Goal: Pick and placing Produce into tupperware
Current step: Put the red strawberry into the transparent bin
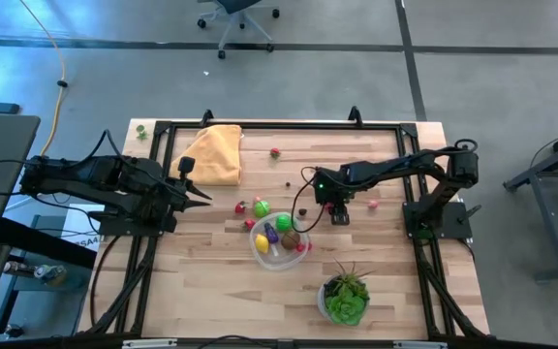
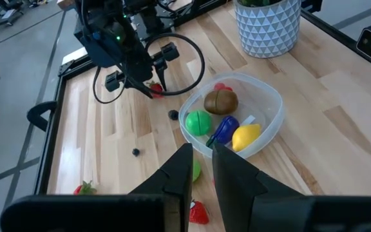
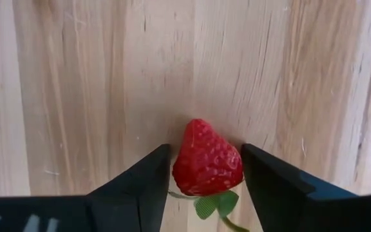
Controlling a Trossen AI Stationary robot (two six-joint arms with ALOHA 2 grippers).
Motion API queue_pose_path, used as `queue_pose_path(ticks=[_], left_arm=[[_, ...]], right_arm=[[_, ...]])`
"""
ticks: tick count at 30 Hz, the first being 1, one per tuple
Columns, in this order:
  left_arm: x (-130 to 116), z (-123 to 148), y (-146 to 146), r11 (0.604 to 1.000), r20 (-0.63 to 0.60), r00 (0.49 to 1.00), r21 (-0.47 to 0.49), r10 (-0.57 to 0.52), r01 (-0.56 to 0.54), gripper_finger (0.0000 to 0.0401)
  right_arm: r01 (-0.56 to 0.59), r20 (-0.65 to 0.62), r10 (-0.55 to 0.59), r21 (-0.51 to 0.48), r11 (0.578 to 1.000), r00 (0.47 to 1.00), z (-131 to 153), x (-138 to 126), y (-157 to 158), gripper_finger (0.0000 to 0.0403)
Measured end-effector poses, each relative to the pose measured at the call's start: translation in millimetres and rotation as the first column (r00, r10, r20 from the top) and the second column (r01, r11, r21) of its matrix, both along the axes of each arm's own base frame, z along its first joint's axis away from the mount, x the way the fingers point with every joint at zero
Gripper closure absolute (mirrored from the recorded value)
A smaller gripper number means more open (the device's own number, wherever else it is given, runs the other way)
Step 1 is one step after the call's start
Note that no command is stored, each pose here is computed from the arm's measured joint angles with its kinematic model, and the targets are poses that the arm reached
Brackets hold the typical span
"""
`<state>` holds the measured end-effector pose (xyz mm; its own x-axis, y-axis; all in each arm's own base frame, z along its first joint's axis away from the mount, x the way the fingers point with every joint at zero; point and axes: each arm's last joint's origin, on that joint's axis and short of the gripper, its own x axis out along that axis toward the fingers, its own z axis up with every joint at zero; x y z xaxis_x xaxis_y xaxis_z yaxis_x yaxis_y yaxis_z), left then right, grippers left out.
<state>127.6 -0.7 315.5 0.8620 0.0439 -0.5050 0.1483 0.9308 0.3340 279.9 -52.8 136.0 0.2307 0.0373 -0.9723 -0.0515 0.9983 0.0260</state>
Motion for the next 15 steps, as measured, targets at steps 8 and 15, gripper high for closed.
queue_pose_path(ticks=[8,15], left_arm=[[0.0,0.0,0.0,1.0,0.0,1.0,0.0,0.0,0.0,0.035],[0.0,0.0,0.0,1.0,0.0,1.0,0.0,0.0,0.0,0.035]], right_arm=[[0.001,0.002,-0.001,-0.002,1.0,1.0,0.1,0.1,-0.1,0.026],[0.009,0.003,-0.009,-0.002,1.0,1.0,0.2,0.2,-0.2,0.0264]])
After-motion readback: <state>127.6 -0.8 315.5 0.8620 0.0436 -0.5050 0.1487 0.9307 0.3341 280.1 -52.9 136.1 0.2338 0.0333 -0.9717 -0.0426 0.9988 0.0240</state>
